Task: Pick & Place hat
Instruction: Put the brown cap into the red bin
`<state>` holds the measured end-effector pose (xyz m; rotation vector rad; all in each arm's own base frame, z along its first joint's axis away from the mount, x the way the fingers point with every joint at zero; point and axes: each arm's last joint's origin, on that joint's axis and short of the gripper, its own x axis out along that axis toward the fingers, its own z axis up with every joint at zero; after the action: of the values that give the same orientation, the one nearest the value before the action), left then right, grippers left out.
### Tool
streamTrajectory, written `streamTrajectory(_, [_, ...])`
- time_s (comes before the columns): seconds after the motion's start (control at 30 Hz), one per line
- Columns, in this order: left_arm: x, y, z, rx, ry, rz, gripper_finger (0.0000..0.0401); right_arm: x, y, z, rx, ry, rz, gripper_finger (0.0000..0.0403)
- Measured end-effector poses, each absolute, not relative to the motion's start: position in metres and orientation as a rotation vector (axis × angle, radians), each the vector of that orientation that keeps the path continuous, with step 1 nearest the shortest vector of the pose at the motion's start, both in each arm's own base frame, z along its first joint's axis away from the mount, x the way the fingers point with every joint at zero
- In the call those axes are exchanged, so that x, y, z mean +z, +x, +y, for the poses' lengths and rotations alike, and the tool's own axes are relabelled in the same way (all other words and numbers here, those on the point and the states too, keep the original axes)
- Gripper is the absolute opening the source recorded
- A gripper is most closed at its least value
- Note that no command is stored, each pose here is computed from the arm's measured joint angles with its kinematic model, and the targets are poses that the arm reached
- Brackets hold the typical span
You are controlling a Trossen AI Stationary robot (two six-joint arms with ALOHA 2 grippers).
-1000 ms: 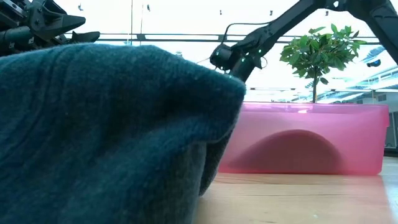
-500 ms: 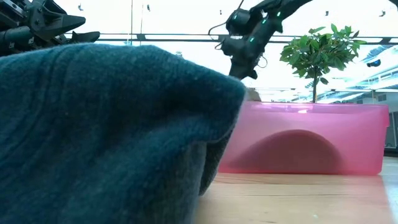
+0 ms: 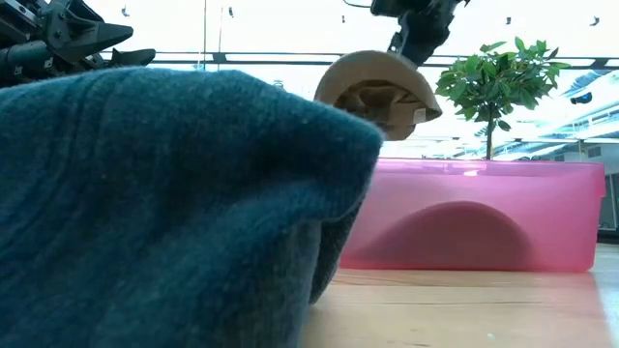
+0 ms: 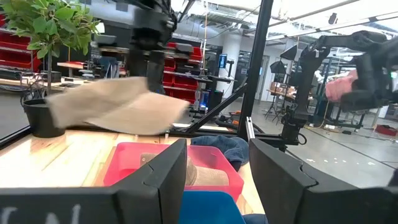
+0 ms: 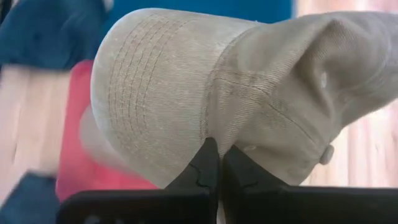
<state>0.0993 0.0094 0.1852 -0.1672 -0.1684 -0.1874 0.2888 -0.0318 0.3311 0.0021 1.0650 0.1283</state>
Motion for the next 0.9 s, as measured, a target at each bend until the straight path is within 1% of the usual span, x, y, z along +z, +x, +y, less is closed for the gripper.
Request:
streamTrajectory(0.1, [0.185,0.099,0.009,-0.187,-0.168,-0.168,0.0177,0.330,0.289,-0.014,0.216,-0.104,1.076,0.0000])
streamTrajectory(0.2, [0.185,0.099,0.009,-0.188,-0.167,-0.169,0.0177,0.330,0.289,-0.001,0.229,-0.225,1.082,0.0000])
streamTrajectory(0.3, [0.185,0.099,0.009,-0.187,-0.167,-0.169,0.0177,0.329,0.287,0.008,0.253,-0.296,1.102,0.0000])
streamTrajectory(0.4, [0.185,0.099,0.009,-0.187,-0.167,-0.169,0.0177,0.327,0.283,0.017,0.283,-0.318,1.143,0.0000])
streamTrajectory(0.63, [0.185,0.099,0.009,-0.187,-0.167,-0.169,0.0177,0.324,0.282,0.043,0.234,-0.374,1.134,0.0000])
streamTrajectory(0.9, [0.185,0.099,0.009,-0.187,-0.167,-0.169,0.0177,0.275,0.276,0.078,0.243,-0.343,1.154,0.0000])
